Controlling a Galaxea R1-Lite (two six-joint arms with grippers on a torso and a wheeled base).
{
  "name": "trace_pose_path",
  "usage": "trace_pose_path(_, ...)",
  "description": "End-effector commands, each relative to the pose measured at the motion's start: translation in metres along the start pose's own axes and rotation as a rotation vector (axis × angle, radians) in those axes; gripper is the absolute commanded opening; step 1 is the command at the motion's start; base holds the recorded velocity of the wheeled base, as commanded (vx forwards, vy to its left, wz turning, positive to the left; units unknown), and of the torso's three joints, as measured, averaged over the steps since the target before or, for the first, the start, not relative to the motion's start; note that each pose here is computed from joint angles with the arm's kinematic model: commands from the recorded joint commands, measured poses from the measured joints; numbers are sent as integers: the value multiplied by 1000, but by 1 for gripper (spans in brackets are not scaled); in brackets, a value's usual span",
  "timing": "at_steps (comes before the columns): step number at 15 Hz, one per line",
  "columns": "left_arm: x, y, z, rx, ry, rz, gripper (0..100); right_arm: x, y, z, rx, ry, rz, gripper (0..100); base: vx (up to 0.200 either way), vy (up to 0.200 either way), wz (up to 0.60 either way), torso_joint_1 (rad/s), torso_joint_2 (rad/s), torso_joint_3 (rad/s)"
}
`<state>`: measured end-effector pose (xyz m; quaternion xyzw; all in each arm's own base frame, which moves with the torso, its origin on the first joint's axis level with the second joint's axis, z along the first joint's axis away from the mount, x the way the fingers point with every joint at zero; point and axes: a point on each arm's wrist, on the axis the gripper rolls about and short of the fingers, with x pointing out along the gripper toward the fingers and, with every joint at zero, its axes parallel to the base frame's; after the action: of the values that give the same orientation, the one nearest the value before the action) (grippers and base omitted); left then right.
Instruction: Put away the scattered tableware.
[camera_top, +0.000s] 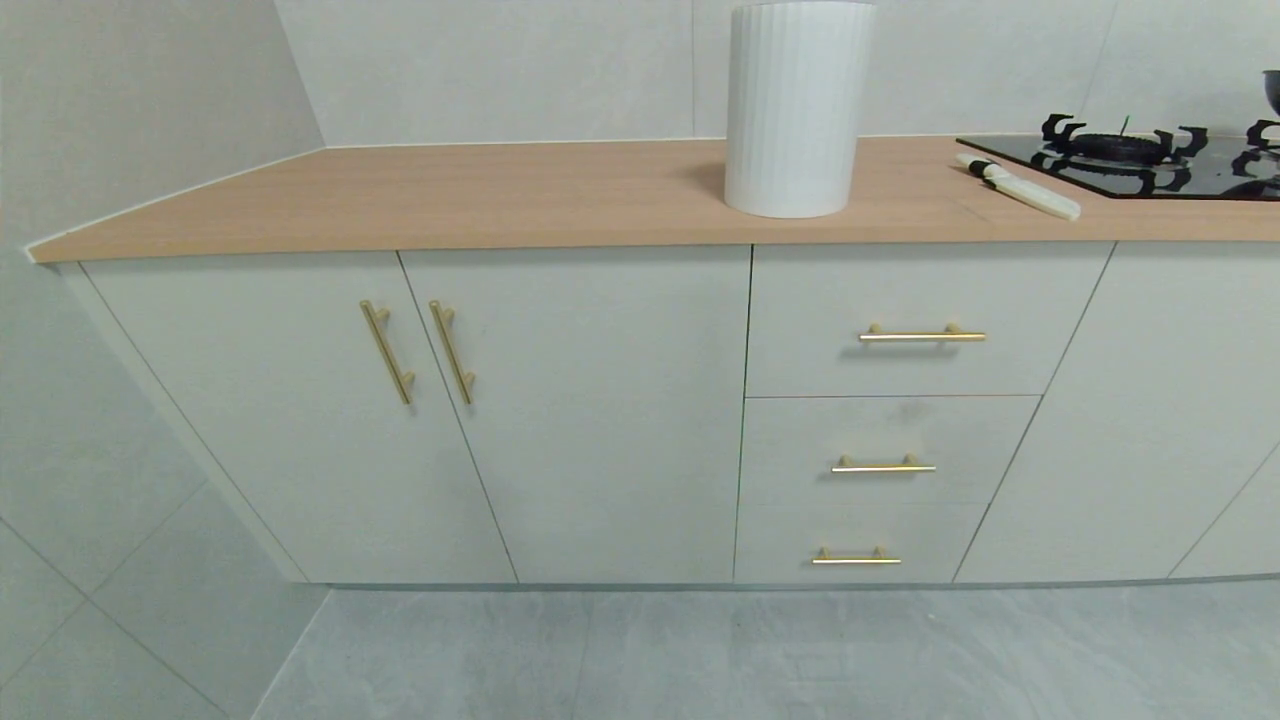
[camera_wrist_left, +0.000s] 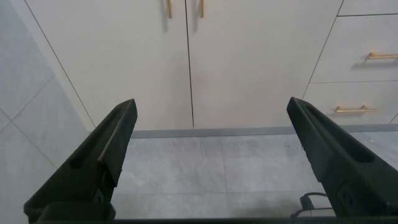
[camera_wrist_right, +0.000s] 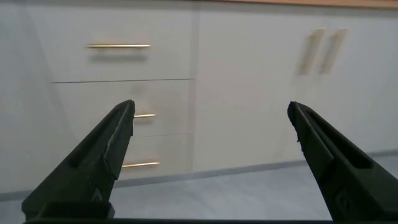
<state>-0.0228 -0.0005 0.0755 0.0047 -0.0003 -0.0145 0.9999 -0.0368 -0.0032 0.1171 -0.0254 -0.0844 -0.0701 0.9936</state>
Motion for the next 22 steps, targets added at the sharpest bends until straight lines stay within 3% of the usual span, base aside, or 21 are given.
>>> trace_pose_path(1,0,0,0,0,0,0,100,8,4,-29,12,29,68,100,0,0,0,0,0,0)
trace_pose_path(9,0,0,0,0,0,0,100,6,6,-43,38,179,105,100,0,0,0,0,0,0)
trace_pose_path(22,0,0,0,4,0,-2,100,6,6,-43,46,169,124,100,0,0,0,0,0,0)
